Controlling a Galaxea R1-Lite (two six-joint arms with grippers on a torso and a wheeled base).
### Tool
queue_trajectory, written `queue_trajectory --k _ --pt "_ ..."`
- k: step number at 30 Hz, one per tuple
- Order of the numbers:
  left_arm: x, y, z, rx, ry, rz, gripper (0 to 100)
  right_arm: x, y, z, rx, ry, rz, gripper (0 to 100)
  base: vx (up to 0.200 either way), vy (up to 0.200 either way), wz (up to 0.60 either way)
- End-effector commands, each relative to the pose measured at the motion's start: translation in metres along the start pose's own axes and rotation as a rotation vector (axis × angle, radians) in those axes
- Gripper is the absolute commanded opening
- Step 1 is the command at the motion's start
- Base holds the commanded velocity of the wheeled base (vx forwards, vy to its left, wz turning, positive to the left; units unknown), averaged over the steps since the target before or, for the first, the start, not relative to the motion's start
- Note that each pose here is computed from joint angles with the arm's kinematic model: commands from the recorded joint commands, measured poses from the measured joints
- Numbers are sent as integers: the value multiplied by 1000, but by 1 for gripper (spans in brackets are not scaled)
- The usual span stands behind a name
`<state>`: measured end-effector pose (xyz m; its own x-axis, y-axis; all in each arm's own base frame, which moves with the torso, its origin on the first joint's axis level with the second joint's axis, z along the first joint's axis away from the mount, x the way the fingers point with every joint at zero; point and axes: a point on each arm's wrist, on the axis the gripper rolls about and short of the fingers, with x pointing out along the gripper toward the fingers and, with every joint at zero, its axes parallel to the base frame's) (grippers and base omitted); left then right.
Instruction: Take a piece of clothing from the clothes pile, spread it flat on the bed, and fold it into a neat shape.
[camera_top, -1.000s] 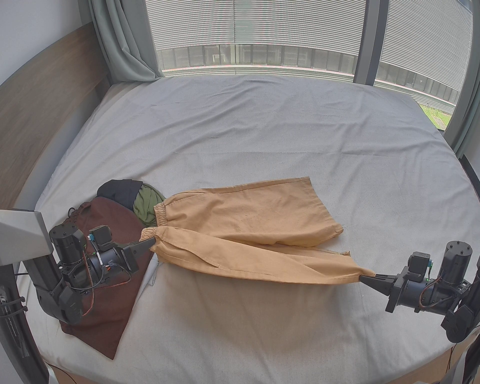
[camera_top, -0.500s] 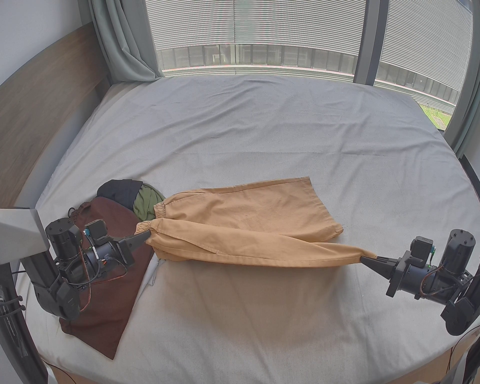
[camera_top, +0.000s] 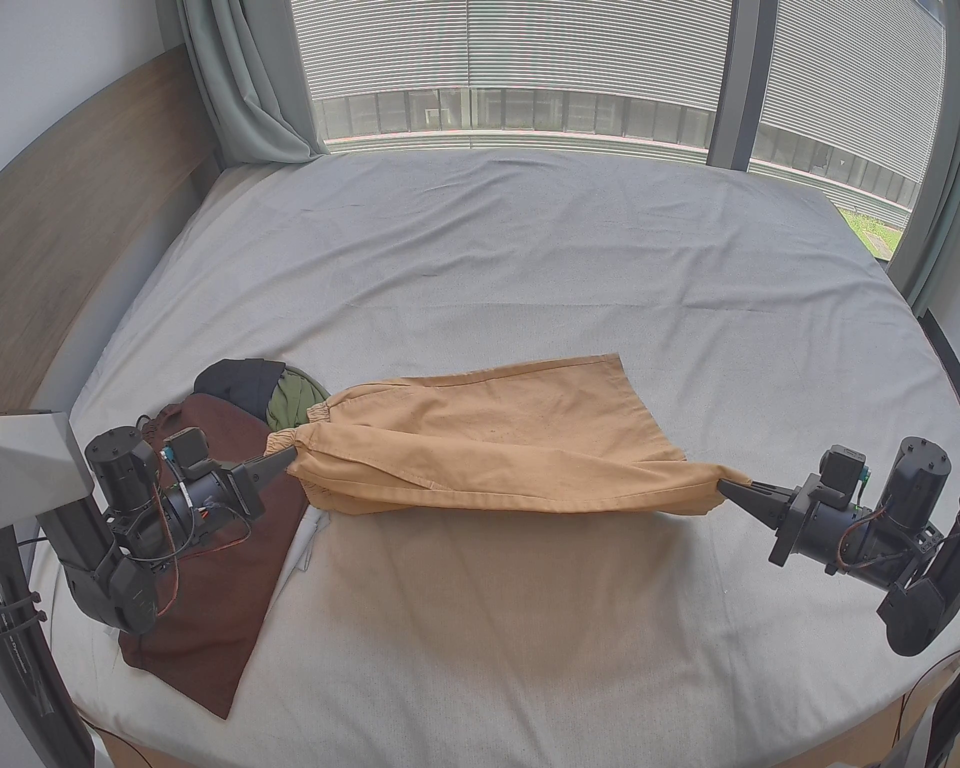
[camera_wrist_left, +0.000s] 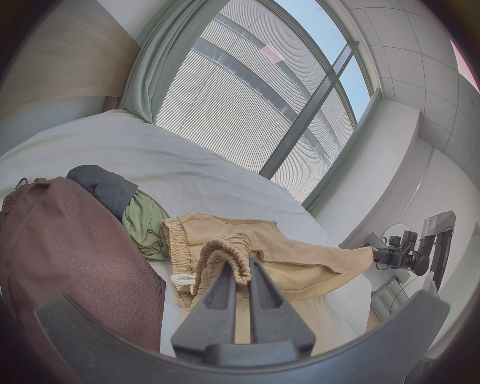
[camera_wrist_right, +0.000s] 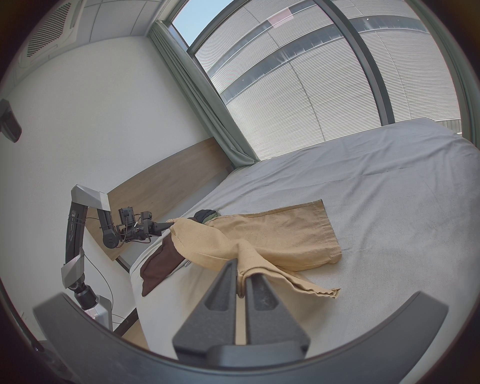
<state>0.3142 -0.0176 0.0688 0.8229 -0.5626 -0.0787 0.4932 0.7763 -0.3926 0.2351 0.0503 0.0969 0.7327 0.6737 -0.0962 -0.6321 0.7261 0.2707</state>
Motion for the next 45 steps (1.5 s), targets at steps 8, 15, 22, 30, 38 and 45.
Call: queue_trajectory --k 8,15,22,30,38,45 --pt "0 0 -1 -3 2 0 0 9 2 7 -24 -38 -16 0 0 0 0" --pt "2 0 0 -6 0 -4 0 26 1 21 -37 -103 -28 0 0 0 0" --pt "8 0 5 -61 -34 18 0 47 -10 37 -27 -168 -17 0 0 0 0" --pt "11 0 6 -92 -40 14 0 60 -20 47 -12 -179 -22 0 0 0 0" --pt "19 -2 3 -106 -54 33 0 80 -40 57 -7 -197 -40 0 0 0 0" --pt "28 -4 6 -121 -80 37 0 97 -53 59 -8 -207 -43 0 0 0 0"
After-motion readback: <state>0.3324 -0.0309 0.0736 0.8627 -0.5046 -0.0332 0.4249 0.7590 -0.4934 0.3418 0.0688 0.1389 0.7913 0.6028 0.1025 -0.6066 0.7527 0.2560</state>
